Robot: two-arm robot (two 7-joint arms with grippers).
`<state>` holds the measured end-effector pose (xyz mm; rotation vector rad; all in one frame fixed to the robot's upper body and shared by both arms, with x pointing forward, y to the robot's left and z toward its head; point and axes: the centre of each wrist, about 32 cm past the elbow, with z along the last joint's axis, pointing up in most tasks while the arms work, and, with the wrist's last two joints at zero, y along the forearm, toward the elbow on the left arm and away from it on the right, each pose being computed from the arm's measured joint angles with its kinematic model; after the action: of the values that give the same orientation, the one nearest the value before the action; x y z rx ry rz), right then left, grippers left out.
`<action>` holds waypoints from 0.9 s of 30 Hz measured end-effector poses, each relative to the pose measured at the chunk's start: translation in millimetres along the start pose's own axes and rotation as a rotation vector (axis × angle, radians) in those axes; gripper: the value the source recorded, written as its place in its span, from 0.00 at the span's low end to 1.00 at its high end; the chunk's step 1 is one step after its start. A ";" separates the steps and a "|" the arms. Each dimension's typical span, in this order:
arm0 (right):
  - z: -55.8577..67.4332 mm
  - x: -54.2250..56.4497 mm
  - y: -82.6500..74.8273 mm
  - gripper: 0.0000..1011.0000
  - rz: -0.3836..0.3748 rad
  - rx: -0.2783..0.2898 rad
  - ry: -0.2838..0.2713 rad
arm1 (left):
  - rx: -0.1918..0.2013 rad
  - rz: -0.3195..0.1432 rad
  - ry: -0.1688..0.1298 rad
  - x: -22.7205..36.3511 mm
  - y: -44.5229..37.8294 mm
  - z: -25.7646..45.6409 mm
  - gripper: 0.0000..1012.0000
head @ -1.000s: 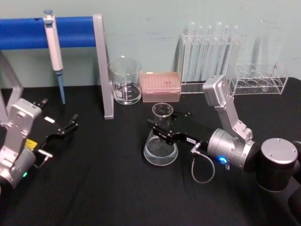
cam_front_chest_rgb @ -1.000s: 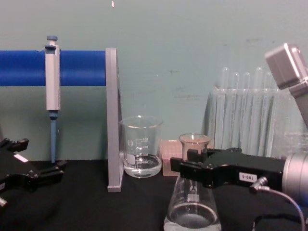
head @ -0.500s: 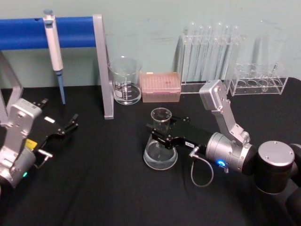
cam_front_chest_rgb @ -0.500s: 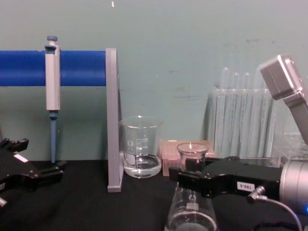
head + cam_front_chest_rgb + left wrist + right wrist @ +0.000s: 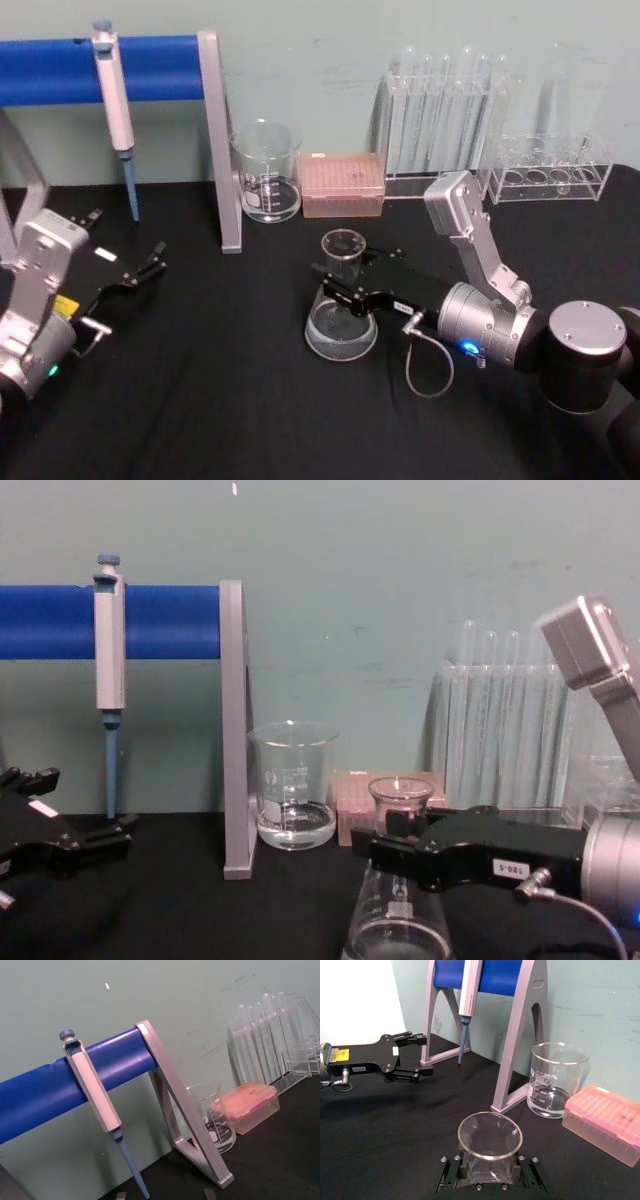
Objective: Grasp the erlenmeyer flask with one hand, shake it three times, then place it back.
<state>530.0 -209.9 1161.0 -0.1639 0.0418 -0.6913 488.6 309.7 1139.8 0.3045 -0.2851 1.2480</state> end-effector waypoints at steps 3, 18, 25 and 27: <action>0.0 0.1 -0.1 0.45 0.000 0.000 0.000 | 0.000 0.000 0.000 0.0 0.0 0.0 0.99; 0.3 0.2 -0.2 0.82 -0.002 -0.002 0.001 | 0.000 0.000 0.000 0.0 0.0 0.0 0.99; 0.3 0.2 -0.2 0.99 -0.002 -0.002 0.001 | 0.000 0.000 0.000 0.0 0.0 0.0 0.99; 0.3 0.2 -0.2 0.99 -0.002 -0.002 0.001 | 0.000 0.000 0.000 0.0 0.0 0.0 0.99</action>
<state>530.1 -210.2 1161.3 -0.1657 0.0438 -0.6929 488.6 309.7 1139.8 0.3045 -0.2851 1.2479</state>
